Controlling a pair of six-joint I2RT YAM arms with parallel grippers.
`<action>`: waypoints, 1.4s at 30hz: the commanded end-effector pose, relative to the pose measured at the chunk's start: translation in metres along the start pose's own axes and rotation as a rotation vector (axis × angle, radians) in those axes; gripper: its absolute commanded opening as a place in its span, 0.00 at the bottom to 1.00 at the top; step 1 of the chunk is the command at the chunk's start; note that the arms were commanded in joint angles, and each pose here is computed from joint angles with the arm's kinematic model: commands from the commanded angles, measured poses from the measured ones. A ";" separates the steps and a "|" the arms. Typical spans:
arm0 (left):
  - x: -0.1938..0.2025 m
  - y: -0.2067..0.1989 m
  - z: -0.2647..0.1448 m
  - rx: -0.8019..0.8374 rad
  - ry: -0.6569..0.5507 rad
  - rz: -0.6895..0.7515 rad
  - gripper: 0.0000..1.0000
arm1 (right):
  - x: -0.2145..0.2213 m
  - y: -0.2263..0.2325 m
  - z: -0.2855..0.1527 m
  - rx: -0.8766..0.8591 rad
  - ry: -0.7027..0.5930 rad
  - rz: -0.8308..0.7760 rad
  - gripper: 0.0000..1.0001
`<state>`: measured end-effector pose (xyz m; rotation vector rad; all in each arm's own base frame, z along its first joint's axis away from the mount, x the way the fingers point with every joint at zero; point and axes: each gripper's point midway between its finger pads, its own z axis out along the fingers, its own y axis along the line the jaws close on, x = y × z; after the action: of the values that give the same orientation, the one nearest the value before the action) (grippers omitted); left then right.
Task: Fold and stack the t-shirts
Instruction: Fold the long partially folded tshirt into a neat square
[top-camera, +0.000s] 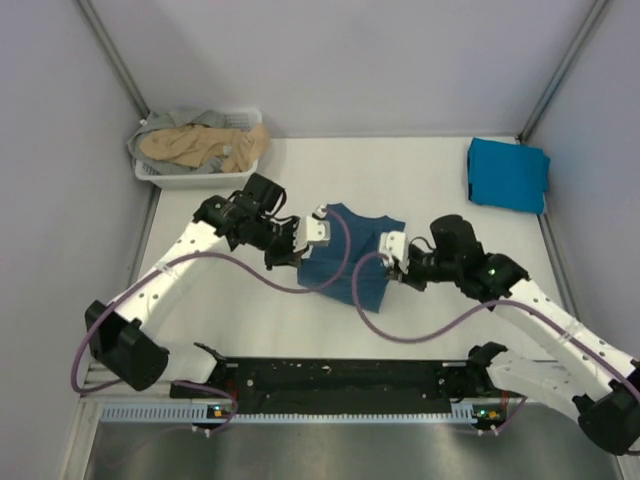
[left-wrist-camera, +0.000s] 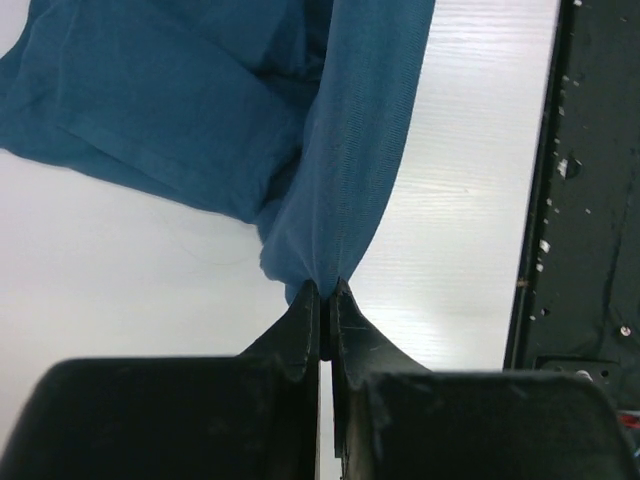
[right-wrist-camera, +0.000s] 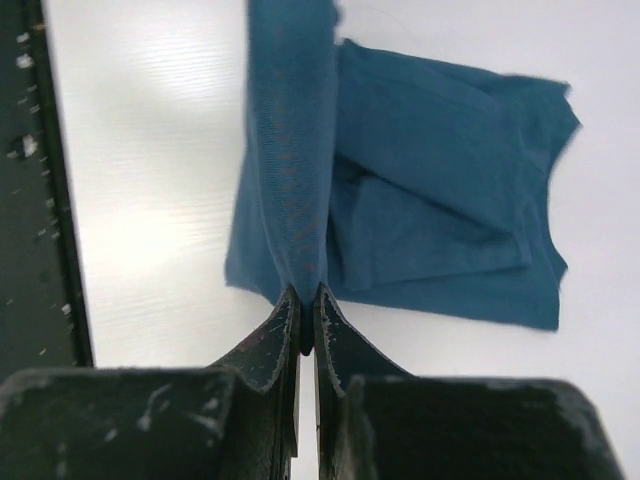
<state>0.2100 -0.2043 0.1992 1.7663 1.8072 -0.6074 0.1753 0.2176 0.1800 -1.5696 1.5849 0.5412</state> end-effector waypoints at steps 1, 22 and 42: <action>-0.002 0.062 0.010 -0.139 0.034 -0.094 0.00 | 0.008 -0.056 -0.003 0.144 -0.068 0.173 0.00; -0.003 0.257 0.092 -0.425 0.020 -0.354 0.00 | 0.108 -0.208 0.036 0.387 0.055 0.557 0.00; 0.008 0.351 0.135 -0.670 -0.057 -0.535 0.56 | 0.194 -0.316 0.071 0.652 0.243 0.864 0.26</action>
<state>0.5251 -0.2741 0.0674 1.0166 2.2139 -0.2502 0.4774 0.1377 0.0483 -0.6483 2.2847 0.3033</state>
